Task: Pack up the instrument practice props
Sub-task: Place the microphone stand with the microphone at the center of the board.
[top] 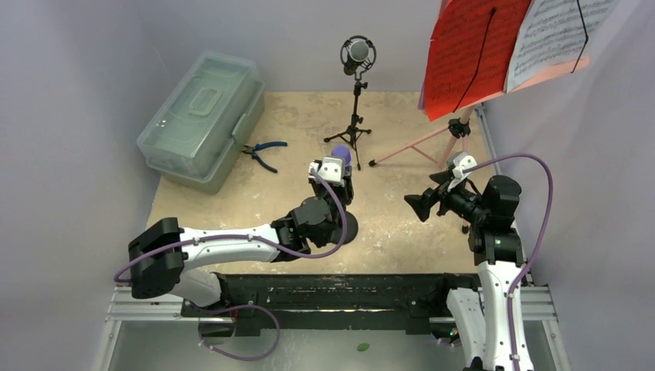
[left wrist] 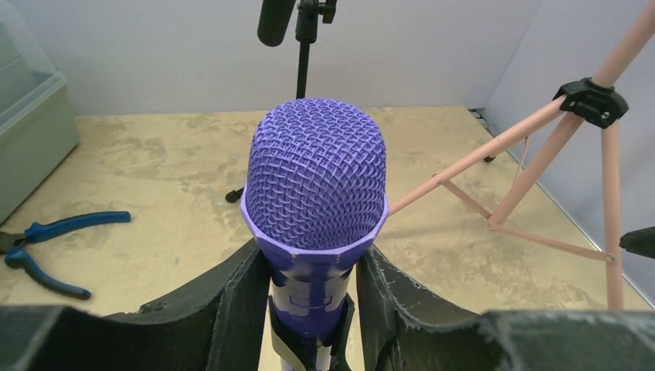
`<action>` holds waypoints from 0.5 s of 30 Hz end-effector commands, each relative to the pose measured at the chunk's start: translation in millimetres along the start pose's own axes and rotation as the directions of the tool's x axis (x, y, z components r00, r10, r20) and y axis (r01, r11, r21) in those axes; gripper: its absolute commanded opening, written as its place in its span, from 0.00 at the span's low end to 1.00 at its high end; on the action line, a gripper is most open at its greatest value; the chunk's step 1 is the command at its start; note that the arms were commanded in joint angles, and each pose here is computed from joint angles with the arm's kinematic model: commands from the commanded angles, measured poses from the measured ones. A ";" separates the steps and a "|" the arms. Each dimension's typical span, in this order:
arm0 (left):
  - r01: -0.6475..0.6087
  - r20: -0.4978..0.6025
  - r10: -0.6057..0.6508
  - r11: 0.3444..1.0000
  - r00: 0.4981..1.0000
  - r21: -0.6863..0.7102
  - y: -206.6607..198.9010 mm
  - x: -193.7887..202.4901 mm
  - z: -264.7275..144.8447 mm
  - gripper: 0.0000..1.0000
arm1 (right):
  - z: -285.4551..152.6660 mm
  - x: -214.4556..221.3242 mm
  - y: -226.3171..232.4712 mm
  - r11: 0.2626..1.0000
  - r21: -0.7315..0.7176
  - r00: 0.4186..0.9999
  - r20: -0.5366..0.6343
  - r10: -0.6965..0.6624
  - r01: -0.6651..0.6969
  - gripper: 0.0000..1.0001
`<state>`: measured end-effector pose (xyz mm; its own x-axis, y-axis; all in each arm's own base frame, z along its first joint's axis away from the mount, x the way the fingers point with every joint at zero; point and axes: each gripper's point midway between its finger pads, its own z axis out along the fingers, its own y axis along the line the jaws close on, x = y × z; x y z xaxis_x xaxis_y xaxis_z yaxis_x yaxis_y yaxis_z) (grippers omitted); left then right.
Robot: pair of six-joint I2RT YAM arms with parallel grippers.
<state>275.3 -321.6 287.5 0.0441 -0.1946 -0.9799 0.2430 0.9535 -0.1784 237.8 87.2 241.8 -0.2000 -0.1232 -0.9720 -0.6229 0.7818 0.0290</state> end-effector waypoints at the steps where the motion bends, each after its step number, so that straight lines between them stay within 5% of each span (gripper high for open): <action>1: 0.107 0.072 -0.103 0.993 0.992 -0.058 -1.0 -32.8 -1.5 0.01 | -1.7 -9.2 5.7 0.999 -0.028 0.999 0.023 -0.037 0.038 0.99; 9: 0.114 0.029 -0.116 0.992 0.993 0.057 -6.9 -26.3 -13.5 0.55 | -2.2 -9.3 5.2 0.999 -0.023 0.999 0.024 -0.040 0.041 0.99; 15: 0.054 -0.016 -0.052 0.974 0.999 0.219 -10.7 -20.7 -34.2 0.78 | -2.2 -9.4 4.3 0.999 -0.019 0.999 0.023 -0.044 0.044 0.99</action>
<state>257.5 -317.1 299.5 0.0294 -0.2347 -0.9716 0.3255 0.9213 -0.2126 237.3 87.0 241.0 -0.1990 -0.1291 -0.9715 -0.6244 0.7807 0.0242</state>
